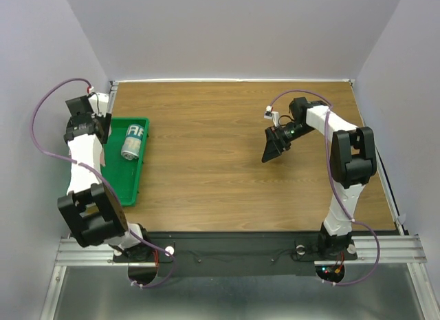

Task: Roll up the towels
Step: Place the rolled towel into the container

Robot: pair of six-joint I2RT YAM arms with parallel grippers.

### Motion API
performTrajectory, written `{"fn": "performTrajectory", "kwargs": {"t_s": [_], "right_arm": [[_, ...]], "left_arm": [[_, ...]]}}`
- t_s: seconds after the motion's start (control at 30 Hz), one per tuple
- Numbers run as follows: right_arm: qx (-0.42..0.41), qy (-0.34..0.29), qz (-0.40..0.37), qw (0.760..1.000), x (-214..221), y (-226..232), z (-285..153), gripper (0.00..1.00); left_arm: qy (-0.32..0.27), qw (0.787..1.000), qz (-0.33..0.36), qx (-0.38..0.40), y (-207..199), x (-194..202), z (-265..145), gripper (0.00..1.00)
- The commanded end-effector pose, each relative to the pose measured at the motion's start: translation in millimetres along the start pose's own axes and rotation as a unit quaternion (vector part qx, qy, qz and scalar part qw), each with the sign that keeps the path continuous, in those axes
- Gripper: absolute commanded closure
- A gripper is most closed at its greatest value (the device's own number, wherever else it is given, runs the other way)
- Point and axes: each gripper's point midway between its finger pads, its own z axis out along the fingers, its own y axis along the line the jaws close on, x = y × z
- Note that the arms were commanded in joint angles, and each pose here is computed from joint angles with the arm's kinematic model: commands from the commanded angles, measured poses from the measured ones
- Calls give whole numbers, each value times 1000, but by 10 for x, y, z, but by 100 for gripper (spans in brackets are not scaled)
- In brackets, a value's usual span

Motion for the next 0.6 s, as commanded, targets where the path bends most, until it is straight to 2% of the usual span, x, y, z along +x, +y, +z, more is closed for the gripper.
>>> {"fn": "performTrajectory", "kwargs": {"t_s": [0.0, 0.17, 0.37, 0.57], "right_arm": [[-8, -7, -13, 1000, -19, 76, -29, 0], [-5, -3, -11, 1000, 2, 44, -18, 0], [-3, -2, -7, 1000, -8, 38, -16, 0], [3, 2, -6, 1000, 22, 38, -25, 0]], "left_arm": [[-28, 996, -8, -81, 249, -175, 164, 100], [-35, 994, -8, -101, 154, -192, 339, 100], [-13, 996, 5, -93, -92, -112, 603, 100], [4, 997, -11, -77, -266, -75, 912, 100]]}}
